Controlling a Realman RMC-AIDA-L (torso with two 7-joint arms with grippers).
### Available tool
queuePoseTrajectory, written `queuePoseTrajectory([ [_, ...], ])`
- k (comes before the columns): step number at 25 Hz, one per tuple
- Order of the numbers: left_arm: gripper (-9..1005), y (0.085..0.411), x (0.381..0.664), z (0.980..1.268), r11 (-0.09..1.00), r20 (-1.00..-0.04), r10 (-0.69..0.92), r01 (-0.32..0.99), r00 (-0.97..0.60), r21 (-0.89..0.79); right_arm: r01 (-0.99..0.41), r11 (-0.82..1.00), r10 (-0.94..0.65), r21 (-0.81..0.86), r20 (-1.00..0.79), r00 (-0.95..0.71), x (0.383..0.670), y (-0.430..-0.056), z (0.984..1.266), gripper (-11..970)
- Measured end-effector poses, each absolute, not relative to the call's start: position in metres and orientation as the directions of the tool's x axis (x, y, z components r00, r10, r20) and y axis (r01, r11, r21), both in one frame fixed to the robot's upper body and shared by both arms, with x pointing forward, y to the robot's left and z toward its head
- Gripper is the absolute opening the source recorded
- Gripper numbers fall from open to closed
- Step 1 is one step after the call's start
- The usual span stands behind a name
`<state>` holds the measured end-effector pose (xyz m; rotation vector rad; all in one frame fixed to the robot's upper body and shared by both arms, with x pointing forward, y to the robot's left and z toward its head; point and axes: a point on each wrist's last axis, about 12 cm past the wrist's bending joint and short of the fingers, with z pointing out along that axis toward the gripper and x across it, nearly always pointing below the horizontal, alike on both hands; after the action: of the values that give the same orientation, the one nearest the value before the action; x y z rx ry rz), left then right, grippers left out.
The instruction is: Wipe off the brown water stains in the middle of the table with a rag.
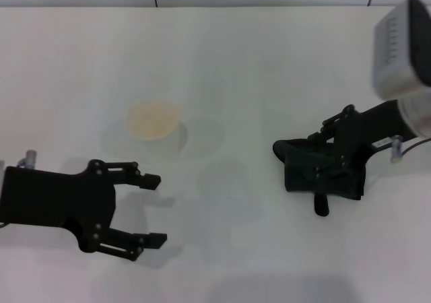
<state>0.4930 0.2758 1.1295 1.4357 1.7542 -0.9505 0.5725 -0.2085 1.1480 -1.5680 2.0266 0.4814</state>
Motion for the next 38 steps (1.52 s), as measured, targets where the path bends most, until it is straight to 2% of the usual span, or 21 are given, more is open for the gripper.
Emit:
queuePoseTrajectory([
  [4, 889, 0.284, 0.491, 1.127, 0.152, -0.863, 0.472, 0.981, -0.180, -0.121, -0.964, 0.267, -0.682, -0.015, -0.709, -0.178, 0.567, -0.231, 1.156, 606],
  [10, 889, 0.292, 0.483, 1.125, 0.178, -0.884, 0.430, 0.977, -0.183, -0.116, -0.955, 0.296, -0.567, 0.027, -0.799, -0.198, 0.557, -0.268, 1.151, 627],
  [16, 888, 0.304, 0.471, 1.124, 0.212, -0.904, 0.385, 0.971, -0.184, -0.107, -0.956, 0.290, -0.491, 0.045, -0.850, -0.189, 0.549, -0.284, 1.144, 623],
  [21, 888, 0.312, 0.466, 1.124, 0.240, -0.915, 0.360, 0.966, -0.181, -0.097, -0.955, 0.294, -0.480, 0.047, -0.856, -0.190, 0.550, -0.284, 1.143, 619],
  [38, 888, 0.310, 0.469, 1.124, 0.234, -0.919, 0.355, 0.968, -0.170, -0.088, -0.963, 0.262, -0.442, 0.060, -0.880, -0.175, 0.554, -0.273, 1.141, 617],
])
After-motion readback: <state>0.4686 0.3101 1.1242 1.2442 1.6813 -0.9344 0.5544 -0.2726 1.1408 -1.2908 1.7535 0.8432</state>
